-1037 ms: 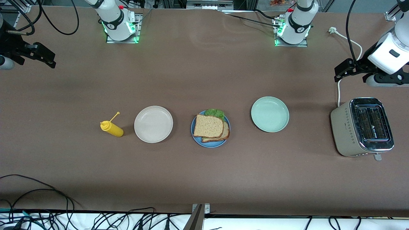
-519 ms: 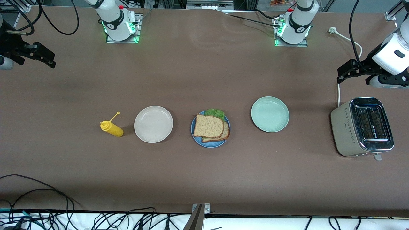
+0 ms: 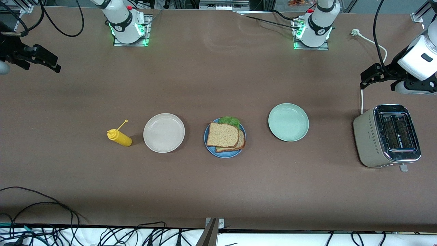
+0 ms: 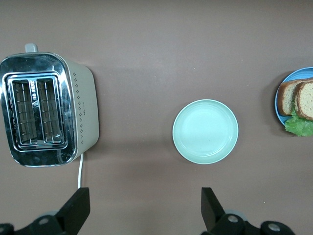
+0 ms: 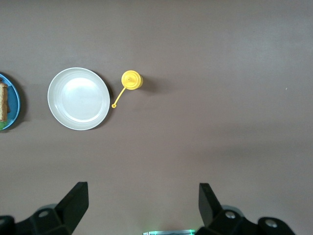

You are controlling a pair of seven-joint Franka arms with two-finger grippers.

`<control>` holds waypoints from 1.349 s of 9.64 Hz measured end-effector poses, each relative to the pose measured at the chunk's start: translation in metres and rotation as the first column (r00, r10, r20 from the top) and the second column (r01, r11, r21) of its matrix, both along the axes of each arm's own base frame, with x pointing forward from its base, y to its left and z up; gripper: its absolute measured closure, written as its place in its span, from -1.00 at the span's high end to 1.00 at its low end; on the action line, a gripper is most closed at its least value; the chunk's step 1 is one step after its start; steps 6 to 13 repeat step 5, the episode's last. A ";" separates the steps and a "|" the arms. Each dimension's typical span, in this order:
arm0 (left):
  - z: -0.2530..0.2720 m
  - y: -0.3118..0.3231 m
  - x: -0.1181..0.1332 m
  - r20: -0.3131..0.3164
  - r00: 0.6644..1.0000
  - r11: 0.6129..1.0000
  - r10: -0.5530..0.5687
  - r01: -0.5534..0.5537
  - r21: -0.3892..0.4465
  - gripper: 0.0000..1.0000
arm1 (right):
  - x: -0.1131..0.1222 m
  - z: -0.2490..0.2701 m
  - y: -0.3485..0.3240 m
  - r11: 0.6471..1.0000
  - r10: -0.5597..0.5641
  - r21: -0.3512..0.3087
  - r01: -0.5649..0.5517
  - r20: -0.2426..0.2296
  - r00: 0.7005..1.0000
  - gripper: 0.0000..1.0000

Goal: Make sandwich in blue plate with both arms

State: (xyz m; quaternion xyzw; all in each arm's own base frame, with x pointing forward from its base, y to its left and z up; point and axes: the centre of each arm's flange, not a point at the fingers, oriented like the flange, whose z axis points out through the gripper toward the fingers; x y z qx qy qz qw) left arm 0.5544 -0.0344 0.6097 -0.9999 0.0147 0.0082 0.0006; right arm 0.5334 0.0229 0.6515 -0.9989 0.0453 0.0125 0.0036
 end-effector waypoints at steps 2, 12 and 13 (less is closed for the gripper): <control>-0.001 0.000 0.000 -0.001 1.000 1.000 -0.001 0.001 0.000 1.00 | 0.000 0.000 0.000 1.000 0.000 0.000 0.000 0.000 1.000 1.00; -0.002 0.000 0.001 -0.003 1.000 1.000 -0.001 0.001 0.000 1.00 | 0.000 0.000 0.000 1.000 0.000 0.000 0.000 0.000 1.000 1.00; -0.002 0.000 0.001 -0.003 1.000 1.000 -0.001 0.001 0.000 1.00 | 0.000 0.000 0.000 1.000 0.000 0.000 0.000 0.000 1.000 1.00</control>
